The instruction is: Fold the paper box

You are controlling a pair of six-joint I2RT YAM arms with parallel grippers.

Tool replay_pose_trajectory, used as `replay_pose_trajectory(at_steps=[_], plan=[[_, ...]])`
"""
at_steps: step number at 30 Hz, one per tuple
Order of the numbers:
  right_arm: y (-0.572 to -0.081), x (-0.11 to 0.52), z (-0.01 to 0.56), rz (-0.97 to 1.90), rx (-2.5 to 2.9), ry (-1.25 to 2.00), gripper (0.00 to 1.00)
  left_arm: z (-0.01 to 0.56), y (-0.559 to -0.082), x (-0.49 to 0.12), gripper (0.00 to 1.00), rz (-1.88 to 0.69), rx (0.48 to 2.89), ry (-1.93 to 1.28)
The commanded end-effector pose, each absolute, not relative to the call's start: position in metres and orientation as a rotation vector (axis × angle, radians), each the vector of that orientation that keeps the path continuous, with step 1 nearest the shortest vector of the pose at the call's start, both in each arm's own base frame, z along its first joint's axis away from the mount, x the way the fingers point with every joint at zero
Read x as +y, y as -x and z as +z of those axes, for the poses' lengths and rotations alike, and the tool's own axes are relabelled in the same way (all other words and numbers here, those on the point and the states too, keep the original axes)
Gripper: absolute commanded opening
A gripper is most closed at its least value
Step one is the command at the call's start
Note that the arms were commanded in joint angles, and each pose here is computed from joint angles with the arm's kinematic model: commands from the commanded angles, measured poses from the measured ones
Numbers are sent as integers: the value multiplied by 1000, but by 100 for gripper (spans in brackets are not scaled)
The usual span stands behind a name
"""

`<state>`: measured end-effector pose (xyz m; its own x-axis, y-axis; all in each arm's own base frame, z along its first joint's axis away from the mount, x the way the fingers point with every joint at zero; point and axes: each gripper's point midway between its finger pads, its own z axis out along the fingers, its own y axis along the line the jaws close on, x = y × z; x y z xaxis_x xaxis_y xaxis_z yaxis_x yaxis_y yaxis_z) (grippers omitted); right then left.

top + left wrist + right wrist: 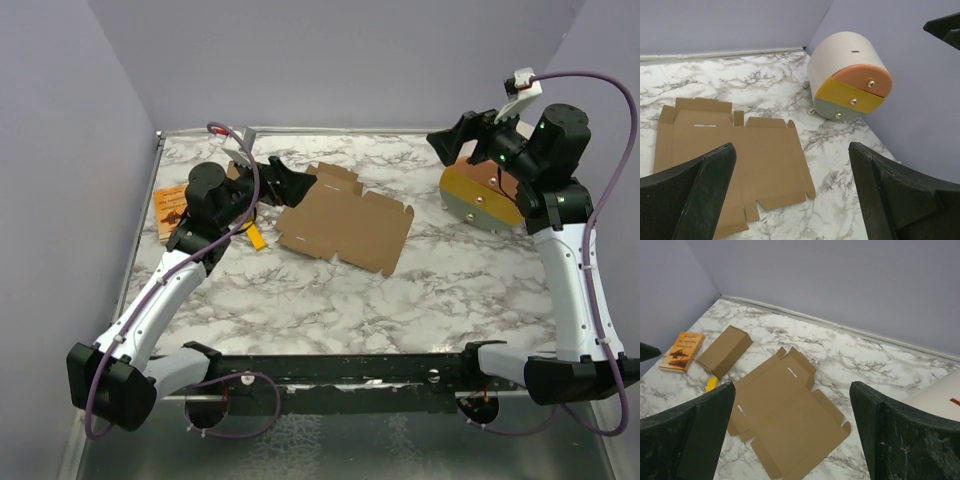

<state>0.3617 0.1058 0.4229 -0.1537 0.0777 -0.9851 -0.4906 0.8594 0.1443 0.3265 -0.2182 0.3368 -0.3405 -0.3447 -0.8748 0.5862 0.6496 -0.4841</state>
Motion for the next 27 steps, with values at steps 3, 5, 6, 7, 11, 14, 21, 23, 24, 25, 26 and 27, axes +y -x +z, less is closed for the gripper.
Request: replay_pose_trajectory(at_steps=[3, 5, 6, 7, 11, 14, 21, 23, 24, 25, 26, 27], plan=[[-364, 92, 434, 437, 1635, 267, 99, 352, -320, -222, 99, -993, 1625, -236], [-363, 93, 434, 451, 1638, 261, 99, 351, -319, -222, 99, -990, 1626, -236], [-363, 94, 435, 456, 1637, 260, 99, 350, -319, -221, 99, -986, 1626, -236], [-363, 94, 435, 461, 1637, 260, 99, 350, -319, -220, 99, -982, 1626, -234], [-362, 95, 436, 469, 1636, 259, 99, 349, -319, -219, 99, -970, 1630, -233], [-358, 105, 413, 465, 1631, 412, 99, 337, -321, -220, 99, -963, 1645, -244], [-298, 164, 300, 830, 1557, 966, 99, 236, -340, -211, 99, -835, 1865, -194], [-289, 169, 277, 918, 1560, 978, 99, 213, -346, -203, 99, -788, 1891, -171], [-287, 171, 268, 952, 1558, 959, 99, 202, -350, -198, 99, -775, 1905, -148], [-283, 173, 258, 993, 1562, 950, 99, 194, -355, -192, 99, -775, 1911, -121], [-279, 175, 250, 1013, 1543, 970, 99, 185, -360, -187, 99, -804, 1927, -87], [-274, 177, 244, 1040, 1526, 987, 99, 176, -366, -183, 99, -841, 1940, -49]])
